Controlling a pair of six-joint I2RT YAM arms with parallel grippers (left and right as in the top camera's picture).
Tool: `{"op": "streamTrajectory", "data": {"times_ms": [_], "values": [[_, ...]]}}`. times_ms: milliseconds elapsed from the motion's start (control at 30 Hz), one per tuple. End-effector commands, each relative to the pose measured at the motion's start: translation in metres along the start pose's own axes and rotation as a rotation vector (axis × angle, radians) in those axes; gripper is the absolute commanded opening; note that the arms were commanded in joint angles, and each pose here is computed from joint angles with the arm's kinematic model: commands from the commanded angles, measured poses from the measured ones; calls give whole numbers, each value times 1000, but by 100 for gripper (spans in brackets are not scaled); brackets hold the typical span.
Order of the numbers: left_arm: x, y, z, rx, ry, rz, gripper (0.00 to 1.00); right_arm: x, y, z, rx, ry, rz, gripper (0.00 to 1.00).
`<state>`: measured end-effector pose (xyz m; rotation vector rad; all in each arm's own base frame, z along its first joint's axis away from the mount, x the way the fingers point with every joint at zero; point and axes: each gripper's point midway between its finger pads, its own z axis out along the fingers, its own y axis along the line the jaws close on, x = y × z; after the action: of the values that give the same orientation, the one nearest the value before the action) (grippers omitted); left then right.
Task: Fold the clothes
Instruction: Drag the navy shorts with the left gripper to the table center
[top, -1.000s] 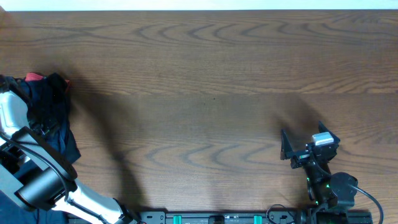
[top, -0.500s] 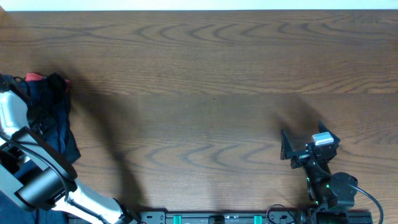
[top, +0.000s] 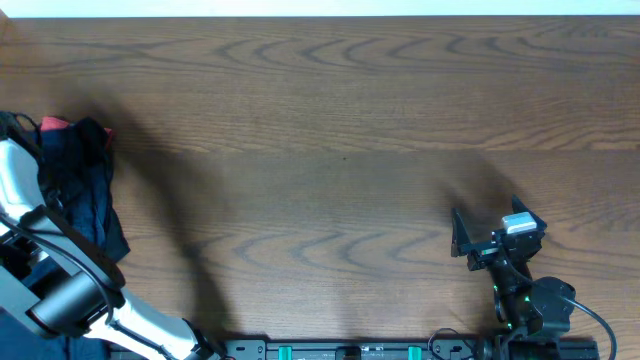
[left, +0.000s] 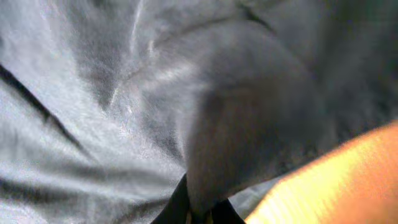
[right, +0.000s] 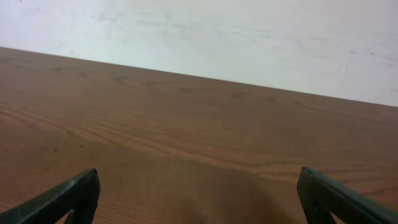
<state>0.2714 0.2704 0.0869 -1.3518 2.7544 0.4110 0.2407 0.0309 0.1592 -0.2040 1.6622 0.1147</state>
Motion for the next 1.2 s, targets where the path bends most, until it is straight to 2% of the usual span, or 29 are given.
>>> {"op": "streamTrajectory", "data": {"times_ms": [0,233,400,867,1167], "values": [[-20,-30,-49,135,-99,-1,6,2,0,0,-2,1,-13,99],[-24,-79,-141,244,-212,98,6,2,0,0,-2,1,-13,99],[-4,-132,-185,361,-253,226,6,2,0,0,-2,1,-13,99],[97,-261,-238,563,-287,602,6,2,0,0,-2,1,-13,99],[156,-304,-263,639,-315,764,6,2,0,0,-2,1,-13,99]]}}
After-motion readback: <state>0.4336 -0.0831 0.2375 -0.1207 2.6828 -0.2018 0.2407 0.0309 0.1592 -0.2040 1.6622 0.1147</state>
